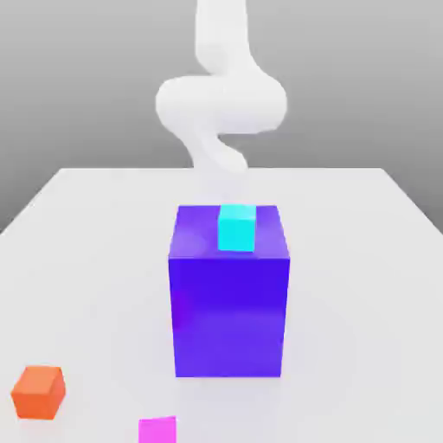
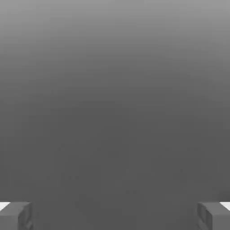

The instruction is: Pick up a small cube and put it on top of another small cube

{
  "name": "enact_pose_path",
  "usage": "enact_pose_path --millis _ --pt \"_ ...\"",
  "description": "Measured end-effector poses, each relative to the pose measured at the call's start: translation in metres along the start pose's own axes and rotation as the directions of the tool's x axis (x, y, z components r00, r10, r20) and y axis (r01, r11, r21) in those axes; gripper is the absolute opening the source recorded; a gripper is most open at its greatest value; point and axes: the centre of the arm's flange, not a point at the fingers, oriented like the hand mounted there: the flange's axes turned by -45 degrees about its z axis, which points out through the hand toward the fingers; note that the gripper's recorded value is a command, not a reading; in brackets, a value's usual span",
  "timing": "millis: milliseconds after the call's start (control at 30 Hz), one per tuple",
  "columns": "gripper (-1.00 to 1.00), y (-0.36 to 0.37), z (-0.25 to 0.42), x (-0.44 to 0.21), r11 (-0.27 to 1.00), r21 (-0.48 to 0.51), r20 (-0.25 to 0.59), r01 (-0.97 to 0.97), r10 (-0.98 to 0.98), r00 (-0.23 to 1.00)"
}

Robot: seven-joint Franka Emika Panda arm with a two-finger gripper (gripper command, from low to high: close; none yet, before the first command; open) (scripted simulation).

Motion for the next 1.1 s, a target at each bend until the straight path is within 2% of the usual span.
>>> enact_pose_path --millis 233,500,767,1100 --pt "0.0 0.016 0.087 -0.003 0.97 0.123 0.099 0.209 -0.222 0.97" --pt "0.0 0.026 0.184 -0.024 0.872 0.267 0.151 0.41 -0.458 0.876" --pt "0.0 0.032 0.273 -0.062 0.718 0.398 0.153 0.571 -0.666 0.73" --pt "0.0 0.041 0.366 -0.126 0.461 0.534 0.106 0.709 -0.868 0.485"
